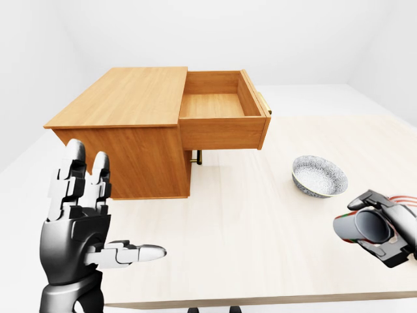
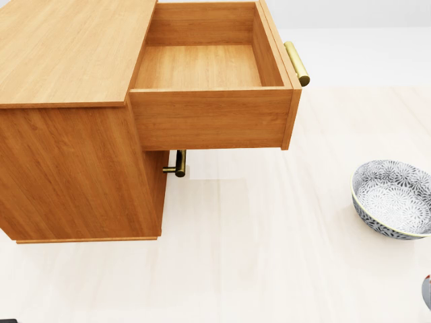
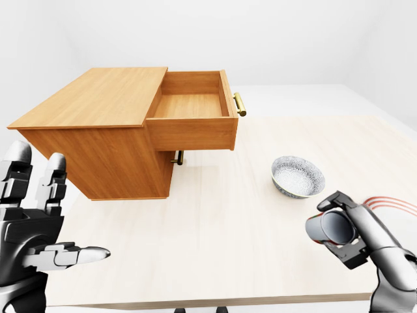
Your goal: Put the ketchup in the top drawer of the cabinet.
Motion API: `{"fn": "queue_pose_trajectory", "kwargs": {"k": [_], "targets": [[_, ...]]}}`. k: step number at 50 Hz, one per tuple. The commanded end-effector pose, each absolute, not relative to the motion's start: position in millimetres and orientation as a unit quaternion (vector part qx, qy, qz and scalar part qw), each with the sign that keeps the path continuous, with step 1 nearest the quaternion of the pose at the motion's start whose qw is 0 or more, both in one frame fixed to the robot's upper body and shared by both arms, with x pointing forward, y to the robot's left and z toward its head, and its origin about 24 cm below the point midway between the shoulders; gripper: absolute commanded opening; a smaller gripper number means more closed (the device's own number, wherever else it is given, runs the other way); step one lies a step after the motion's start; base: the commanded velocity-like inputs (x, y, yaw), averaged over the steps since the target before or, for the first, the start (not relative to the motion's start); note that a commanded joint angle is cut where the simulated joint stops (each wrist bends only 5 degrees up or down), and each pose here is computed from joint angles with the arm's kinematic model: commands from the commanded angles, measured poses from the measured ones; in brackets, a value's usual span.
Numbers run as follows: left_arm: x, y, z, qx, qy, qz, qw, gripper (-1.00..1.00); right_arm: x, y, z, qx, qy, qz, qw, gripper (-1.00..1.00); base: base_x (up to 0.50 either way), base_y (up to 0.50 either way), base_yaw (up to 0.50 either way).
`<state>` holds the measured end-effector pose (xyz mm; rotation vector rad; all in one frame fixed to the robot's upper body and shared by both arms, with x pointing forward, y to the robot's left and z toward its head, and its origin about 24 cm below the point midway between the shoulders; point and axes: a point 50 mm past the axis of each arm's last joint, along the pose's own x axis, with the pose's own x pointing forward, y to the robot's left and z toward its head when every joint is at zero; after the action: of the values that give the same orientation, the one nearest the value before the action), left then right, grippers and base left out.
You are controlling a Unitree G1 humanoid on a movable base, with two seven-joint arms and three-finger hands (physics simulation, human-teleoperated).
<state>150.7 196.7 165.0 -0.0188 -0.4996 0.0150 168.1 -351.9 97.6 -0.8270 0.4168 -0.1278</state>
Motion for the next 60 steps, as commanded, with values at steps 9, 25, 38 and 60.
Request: {"fn": "queue_pose_trajectory", "kwargs": {"k": [9,25,38,60], "targets": [[149.9,198.3,167.6,-0.009,-0.255,0.011,0.967,1.00,195.4,-271.9,213.3,-0.603,-0.036,-0.083,0.793,-1.00,0.00,0.00,0.00],[148.7,199.9,169.6,-0.008,-0.260,0.013,0.965,1.00,182.0,-206.0,271.4,-0.687,-0.211,-0.100,0.688,-1.00,0.00,0.00,0.00],[148.2,198.6,168.5,-0.008,-0.257,0.010,0.966,1.00,160.4,-185.4,283.0,-0.684,-0.247,-0.205,0.655,-1.00,0.00,0.00,0.00],[148.3,198.8,168.3,-0.009,-0.256,0.010,0.966,1.00,156.3,-205.7,279.5,-0.581,-0.223,-0.281,0.731,-1.00,0.00,0.00,0.00]]}}
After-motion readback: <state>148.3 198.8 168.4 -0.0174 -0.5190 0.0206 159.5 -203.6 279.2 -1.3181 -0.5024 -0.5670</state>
